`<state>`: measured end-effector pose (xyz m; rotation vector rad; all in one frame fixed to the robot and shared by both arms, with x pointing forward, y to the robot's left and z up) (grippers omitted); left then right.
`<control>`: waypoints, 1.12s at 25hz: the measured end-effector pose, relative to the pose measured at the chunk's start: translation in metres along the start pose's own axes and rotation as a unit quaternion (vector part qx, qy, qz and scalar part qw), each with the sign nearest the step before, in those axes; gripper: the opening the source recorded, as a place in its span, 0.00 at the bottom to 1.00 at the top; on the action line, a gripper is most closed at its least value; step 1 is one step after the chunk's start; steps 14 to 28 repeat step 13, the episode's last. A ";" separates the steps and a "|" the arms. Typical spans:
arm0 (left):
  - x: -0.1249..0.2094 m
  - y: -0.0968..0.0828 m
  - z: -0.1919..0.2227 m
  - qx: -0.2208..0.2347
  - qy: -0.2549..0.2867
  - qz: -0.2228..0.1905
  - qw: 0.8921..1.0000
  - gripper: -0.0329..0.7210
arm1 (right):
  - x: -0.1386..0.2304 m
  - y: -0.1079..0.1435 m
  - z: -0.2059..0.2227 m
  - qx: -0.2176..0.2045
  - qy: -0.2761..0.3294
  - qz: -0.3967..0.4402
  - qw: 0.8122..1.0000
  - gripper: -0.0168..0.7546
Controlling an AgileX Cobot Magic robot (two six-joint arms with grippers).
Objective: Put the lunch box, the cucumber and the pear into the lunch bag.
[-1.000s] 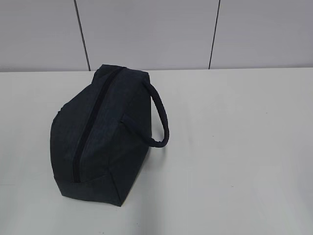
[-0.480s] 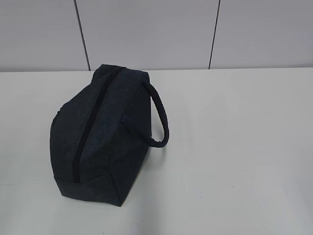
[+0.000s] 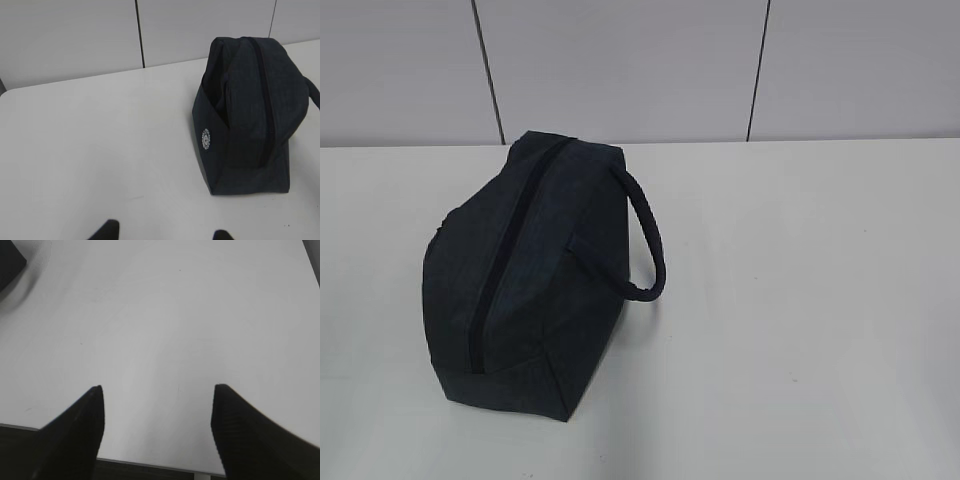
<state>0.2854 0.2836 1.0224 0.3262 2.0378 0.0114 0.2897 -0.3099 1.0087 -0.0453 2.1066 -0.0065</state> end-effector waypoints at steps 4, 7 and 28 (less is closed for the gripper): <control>0.000 0.000 0.000 0.000 0.000 0.000 1.000 0.50 | 0.000 0.000 0.000 0.000 0.000 0.000 1.000 0.69; 0.000 0.000 0.000 0.000 0.000 0.000 1.000 0.50 | 0.000 0.000 0.000 0.000 0.000 0.000 1.000 0.69; 0.000 0.000 0.000 0.000 0.000 0.000 1.000 0.50 | 0.000 0.000 0.000 0.000 0.000 0.000 1.000 0.69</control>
Point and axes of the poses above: a point on each arm's last joint axis where the gripper is mounted, z pointing out along that axis toward the gripper, y along the wrist's bending axis when the last joint is at zero, x = y × z, the point moved 7 cm from there along z, pointing out along that axis toward the gripper, and after that the axes turned 4 degrees about z, right-handed, at the moved point
